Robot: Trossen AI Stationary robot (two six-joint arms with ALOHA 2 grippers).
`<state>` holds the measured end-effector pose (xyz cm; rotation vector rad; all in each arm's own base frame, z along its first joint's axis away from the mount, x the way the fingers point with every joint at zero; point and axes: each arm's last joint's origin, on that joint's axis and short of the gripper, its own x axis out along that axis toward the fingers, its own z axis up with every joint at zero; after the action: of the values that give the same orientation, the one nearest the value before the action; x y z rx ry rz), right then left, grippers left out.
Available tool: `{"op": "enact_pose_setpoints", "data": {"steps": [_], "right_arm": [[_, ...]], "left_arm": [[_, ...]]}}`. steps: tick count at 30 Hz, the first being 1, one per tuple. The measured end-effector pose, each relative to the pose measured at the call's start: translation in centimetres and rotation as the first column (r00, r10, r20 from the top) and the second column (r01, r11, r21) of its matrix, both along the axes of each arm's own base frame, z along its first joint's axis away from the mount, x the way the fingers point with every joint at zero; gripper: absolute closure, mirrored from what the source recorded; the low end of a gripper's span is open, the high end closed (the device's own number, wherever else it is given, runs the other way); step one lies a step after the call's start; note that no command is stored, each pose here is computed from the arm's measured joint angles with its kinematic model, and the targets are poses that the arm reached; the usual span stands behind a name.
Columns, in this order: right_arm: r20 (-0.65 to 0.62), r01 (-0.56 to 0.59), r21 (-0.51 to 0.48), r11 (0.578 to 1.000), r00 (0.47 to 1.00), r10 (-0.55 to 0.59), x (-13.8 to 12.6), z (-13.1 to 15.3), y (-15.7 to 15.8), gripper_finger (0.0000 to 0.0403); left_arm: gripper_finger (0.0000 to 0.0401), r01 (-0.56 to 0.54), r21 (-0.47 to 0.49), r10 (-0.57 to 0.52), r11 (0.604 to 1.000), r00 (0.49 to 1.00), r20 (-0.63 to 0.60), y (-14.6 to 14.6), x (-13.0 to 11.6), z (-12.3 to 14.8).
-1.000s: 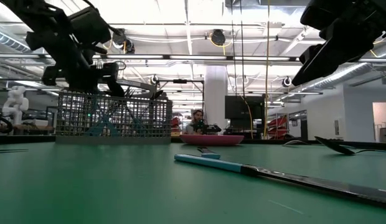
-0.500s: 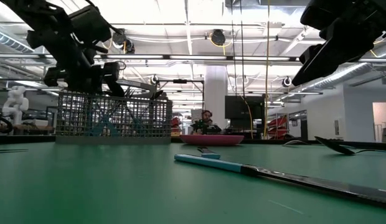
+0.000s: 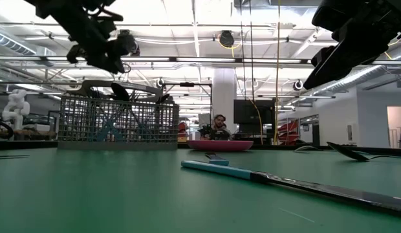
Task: Sort silverware
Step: Put the blue spoon into the gray silverware holder
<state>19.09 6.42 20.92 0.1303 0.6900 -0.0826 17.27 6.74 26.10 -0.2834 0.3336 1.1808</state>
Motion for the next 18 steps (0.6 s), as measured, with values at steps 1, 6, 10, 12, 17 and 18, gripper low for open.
{"op": "enact_pose_setpoints", "data": {"steps": [1, 6, 10, 12, 17, 18], "right_arm": [[0.000, 0.003, 0.004, 1.000, 1.000, -0.003, 0.0, 0.0, 0.0, 0.0186], [0.001, 0.009, 0.011, 1.000, 1.000, -0.009, 0.0, 0.0, 0.0, 0.0186], [0.001, 0.009, 0.011, 1.000, 1.000, -0.009, 0.0, 0.0, 0.0, 0.0186], [0.001, 0.009, 0.011, 1.000, 1.000, -0.009, 0.0, 0.0, 0.0, 0.0186], [-0.001, 0.009, 0.010, 1.000, 1.000, -0.009, 0.0, 0.0, 0.0, 0.0186], [-0.010, 0.009, 0.007, 1.000, 1.000, -0.009, -0.1, -0.1, 0.0, 0.0186]], "left_arm": [[0.0294, 0.030, -0.007, -0.030, 1.000, 1.000, 0.003, -0.1, 0.1, 0.2], [0.0294, 0.276, -0.101, -0.276, 0.956, 0.961, 0.015, -1.1, 0.9, 0.4], [0.0294, 0.489, -0.181, -0.488, 0.854, 0.871, 0.048, -2.5, 1.8, 0.1], [0.0294, 0.578, -0.186, -0.578, 0.795, 0.814, 0.058, -3.6, 2.4, 0.0], [0.0294, 0.745, -0.097, -0.743, 0.660, 0.666, 0.059, -6.6, 4.6, 0.0], [0.0294, 0.775, -0.075, -0.773, 0.628, 0.632, 0.057, -7.3, 5.0, 0.0]]}}
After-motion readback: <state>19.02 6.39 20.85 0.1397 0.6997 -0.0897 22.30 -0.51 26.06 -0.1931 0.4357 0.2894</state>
